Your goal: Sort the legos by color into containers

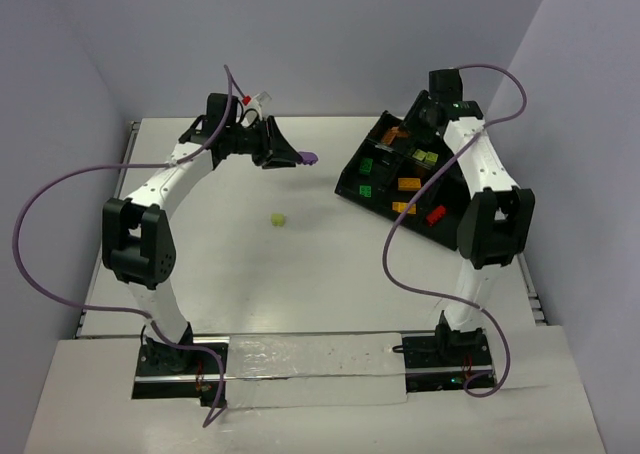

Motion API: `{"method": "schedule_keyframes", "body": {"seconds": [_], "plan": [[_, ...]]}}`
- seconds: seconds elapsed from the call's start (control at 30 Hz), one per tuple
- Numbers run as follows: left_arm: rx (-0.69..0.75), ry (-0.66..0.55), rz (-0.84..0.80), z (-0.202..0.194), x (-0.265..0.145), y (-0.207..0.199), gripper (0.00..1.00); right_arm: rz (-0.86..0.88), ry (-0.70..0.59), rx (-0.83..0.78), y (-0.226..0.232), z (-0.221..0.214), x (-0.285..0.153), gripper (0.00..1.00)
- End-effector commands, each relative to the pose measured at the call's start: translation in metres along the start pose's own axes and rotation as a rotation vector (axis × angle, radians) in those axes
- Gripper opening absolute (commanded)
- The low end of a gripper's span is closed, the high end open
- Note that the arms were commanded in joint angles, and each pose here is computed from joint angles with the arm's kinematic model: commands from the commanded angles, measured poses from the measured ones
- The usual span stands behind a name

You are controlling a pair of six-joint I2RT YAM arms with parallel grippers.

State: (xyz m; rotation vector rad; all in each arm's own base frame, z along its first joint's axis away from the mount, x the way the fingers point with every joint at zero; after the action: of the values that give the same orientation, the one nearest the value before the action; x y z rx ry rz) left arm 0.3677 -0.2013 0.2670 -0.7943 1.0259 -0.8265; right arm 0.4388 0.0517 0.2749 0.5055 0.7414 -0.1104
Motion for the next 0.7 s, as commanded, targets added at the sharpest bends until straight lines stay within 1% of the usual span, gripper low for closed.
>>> {"method": "schedule_keyframes", "body": {"seconds": [0.0,0.17,0.2,0.3,0.33,0.37,0.43,0.5,0.53,0.67], "plan": [[0.084,0.004,0.037,0.005,-0.002,-0.016,0.00,-0.054,-0.077,-0.011,0.004,0.025,0.018,0.00],[0.104,0.003,0.024,0.004,-0.002,-0.026,0.00,-0.083,-0.078,-0.006,0.000,0.024,0.042,0.00],[0.108,0.008,0.019,0.003,-0.001,-0.027,0.00,-0.082,-0.079,-0.009,0.000,0.024,0.044,0.02],[0.114,0.019,0.010,0.000,0.003,-0.032,0.00,-0.077,-0.064,-0.017,0.001,0.025,0.058,0.27],[0.118,0.023,0.004,-0.001,0.005,-0.034,0.00,-0.076,-0.050,-0.022,0.001,0.025,0.061,0.45],[0.123,0.023,0.000,-0.001,0.006,-0.036,0.00,-0.074,-0.044,-0.027,0.002,0.025,0.062,0.56],[0.127,0.030,-0.007,-0.003,0.008,-0.038,0.00,-0.063,-0.045,-0.030,0.004,0.026,0.063,0.65],[0.130,0.032,-0.018,-0.003,0.010,-0.042,0.00,-0.044,-0.055,-0.038,0.007,0.031,0.057,0.69],[0.129,0.032,-0.022,-0.002,0.010,-0.043,0.00,-0.042,-0.053,-0.040,0.008,0.031,0.056,0.70],[0.135,0.031,-0.039,0.000,0.011,-0.046,0.00,-0.007,-0.066,-0.048,0.013,0.033,0.034,0.67]]}}
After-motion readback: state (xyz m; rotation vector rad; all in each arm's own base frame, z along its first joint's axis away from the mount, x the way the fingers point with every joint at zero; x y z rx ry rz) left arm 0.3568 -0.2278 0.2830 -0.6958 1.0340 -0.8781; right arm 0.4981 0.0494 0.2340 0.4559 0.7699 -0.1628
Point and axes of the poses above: each gripper's point midway between its finger pads, its own x axis out along the fingers, its own y axis along the line the jaws close on, z = x × y, the point moved 9 cm from there along -x, back along the fingers, and after that the axes turned 4 degrees about -x, right-handed, at the moved point
